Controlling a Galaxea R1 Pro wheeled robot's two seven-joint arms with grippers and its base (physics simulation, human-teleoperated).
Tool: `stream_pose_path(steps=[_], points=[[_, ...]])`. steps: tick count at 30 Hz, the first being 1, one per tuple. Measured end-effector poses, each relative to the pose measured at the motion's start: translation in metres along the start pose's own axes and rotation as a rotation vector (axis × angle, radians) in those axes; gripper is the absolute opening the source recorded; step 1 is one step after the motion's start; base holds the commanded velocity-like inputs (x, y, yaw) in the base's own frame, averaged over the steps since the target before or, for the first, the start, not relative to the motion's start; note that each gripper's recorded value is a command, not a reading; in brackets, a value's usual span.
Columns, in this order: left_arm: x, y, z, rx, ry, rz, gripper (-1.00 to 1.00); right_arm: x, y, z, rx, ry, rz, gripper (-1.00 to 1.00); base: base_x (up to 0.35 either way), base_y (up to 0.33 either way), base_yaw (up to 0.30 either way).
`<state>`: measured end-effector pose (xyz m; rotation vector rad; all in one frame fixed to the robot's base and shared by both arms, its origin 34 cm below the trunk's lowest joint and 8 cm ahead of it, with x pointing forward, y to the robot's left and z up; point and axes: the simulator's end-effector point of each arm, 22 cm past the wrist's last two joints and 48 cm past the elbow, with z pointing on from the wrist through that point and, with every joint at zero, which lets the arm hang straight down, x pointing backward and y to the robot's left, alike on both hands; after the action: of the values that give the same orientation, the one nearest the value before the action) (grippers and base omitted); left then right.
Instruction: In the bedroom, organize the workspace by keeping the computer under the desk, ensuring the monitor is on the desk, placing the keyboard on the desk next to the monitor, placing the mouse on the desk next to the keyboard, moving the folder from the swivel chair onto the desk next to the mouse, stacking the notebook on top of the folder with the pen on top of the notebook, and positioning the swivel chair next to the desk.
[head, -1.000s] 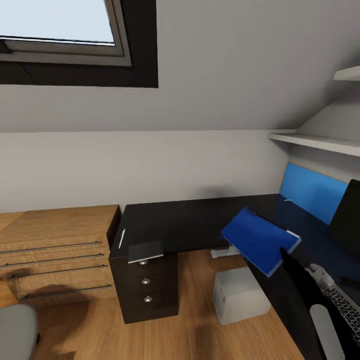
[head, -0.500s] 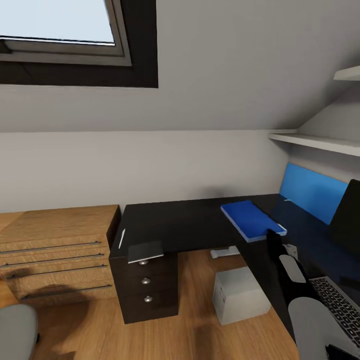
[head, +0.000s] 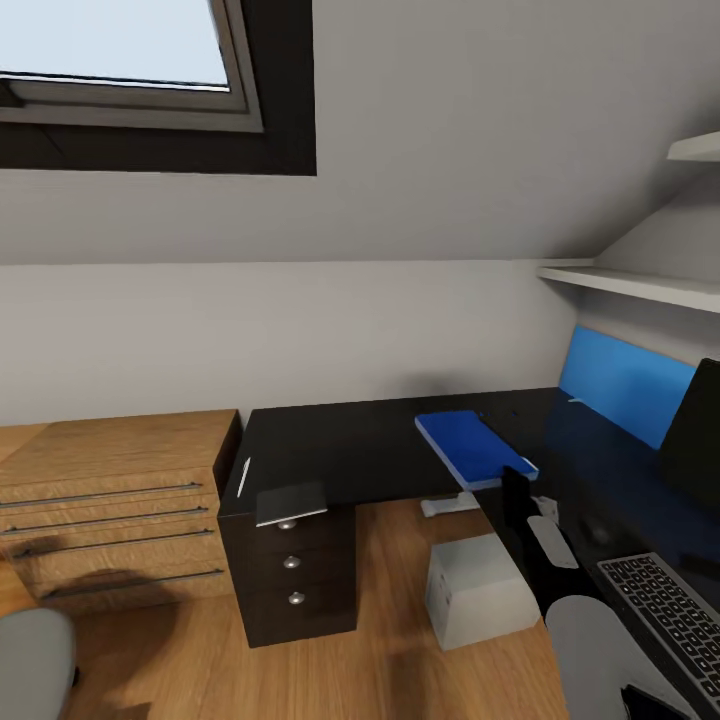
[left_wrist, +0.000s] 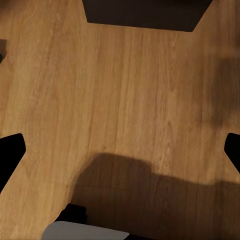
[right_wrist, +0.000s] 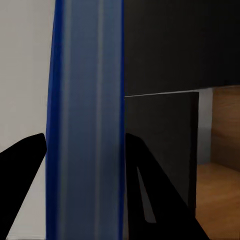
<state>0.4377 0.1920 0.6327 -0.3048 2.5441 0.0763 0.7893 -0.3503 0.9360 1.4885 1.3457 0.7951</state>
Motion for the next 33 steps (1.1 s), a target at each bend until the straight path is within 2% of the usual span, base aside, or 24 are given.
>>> stream_pose_path(steps=[4, 8, 14, 18, 20, 22, 26, 29, 33], points=[[0.0, 0.0, 0.0, 0.0, 0.0, 0.0, 1.0, 0.004, 0.007, 0.0, -0.036, 0.005, 0.0, -1.0, 0.0, 0.0, 0.0], [0.0, 0.0, 0.0, 0.0, -0.001, 0.0, 1.0, 0.006, 0.009, -0.001, -0.045, 0.009, 0.001, -1.0, 0.0, 0.0, 0.0], [-0.008, -0.009, -0.002, 0.018, -0.016, -0.01, 1.0, 0.012, -0.004, 0.0, -0.027, 0.022, -0.002, -1.0, 0.0, 0.0, 0.0], [-0.039, -0.028, -0.008, 0.065, -0.074, -0.036, 1.0, 0.013, -0.005, 0.0, -0.026, 0.023, -0.008, -1.0, 0.0, 0.0, 0.0], [-0.082, -0.042, -0.018, 0.117, -0.148, -0.055, 1.0, 0.012, -0.005, 0.0, -0.027, 0.021, -0.012, -1.0, 0.0, 0.0, 0.0], [-0.099, -0.05, -0.03, 0.156, -0.172, -0.061, 1.0, 0.011, -0.005, 0.0, -0.027, 0.019, -0.013, -1.0, 0.0, 0.0, 0.0], [-0.09, -0.062, -0.053, 0.215, -0.142, -0.034, 1.0, 0.008, -0.005, 0.0, -0.026, 0.0, -0.012, -1.0, 0.0, 0.0, 0.0], [-0.089, -0.068, -0.073, 0.263, -0.134, 0.008, 1.0, 0.003, -0.006, 0.0, -0.024, -0.023, -0.008, -1.0, 0.0, 0.0, 0.0], [-0.084, -0.075, -0.083, 0.292, -0.13, 0.041, 1.0, 0.001, -0.006, 0.0, -0.024, -0.031, -0.01, -1.0, 0.0, 0.0, -0.011]])
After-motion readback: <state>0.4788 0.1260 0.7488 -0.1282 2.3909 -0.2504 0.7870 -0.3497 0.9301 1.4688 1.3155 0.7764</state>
